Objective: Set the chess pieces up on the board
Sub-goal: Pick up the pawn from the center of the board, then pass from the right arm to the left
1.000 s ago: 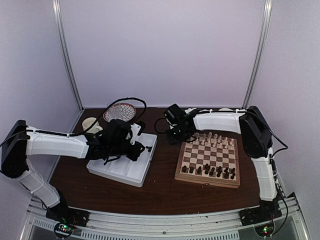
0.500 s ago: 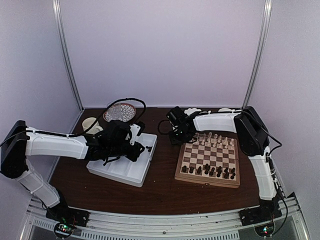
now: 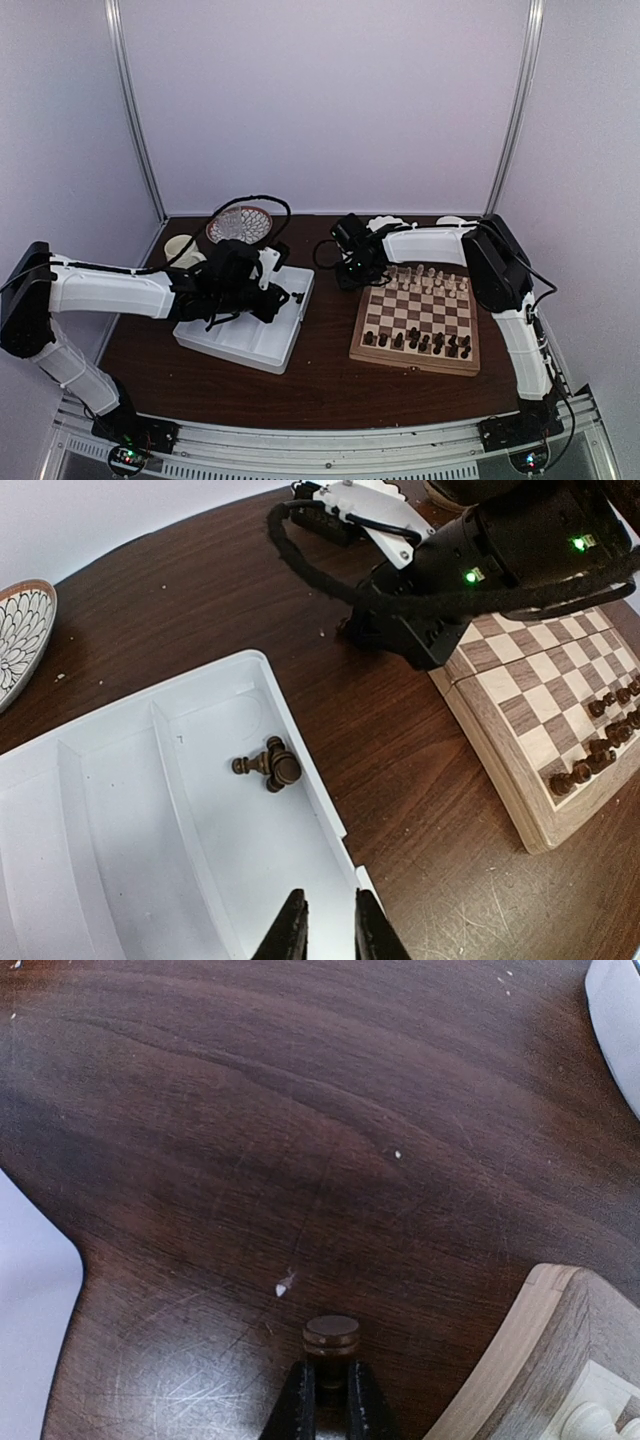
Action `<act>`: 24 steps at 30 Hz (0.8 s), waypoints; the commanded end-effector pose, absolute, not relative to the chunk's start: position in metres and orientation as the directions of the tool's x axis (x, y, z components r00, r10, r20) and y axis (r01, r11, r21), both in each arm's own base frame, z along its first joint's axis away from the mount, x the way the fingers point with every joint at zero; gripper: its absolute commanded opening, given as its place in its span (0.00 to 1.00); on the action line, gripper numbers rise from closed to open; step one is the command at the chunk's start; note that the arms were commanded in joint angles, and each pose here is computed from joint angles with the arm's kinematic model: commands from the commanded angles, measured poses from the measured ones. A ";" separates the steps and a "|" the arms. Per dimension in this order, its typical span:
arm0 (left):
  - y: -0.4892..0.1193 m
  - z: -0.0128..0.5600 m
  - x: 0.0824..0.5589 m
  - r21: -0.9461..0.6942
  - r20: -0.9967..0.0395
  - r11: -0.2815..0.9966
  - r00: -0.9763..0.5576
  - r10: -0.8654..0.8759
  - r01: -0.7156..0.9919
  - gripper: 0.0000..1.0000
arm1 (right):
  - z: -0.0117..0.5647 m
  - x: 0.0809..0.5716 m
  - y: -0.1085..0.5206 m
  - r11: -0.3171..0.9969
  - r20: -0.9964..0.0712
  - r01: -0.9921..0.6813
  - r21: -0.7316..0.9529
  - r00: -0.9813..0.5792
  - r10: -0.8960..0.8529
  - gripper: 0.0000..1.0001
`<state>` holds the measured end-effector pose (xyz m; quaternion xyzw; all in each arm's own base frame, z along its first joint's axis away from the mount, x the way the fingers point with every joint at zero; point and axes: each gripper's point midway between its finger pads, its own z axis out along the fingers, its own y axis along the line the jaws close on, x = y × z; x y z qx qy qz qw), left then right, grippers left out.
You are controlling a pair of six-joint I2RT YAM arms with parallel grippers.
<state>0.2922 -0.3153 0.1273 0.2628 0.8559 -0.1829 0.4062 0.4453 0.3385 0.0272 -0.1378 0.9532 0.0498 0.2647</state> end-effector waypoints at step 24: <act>-0.327 0.203 0.219 0.207 -0.978 0.428 0.187 0.088 0.880 0.65 | 0.168 0.239 0.413 0.322 -0.712 -0.841 0.434 -0.540 -0.449 0.05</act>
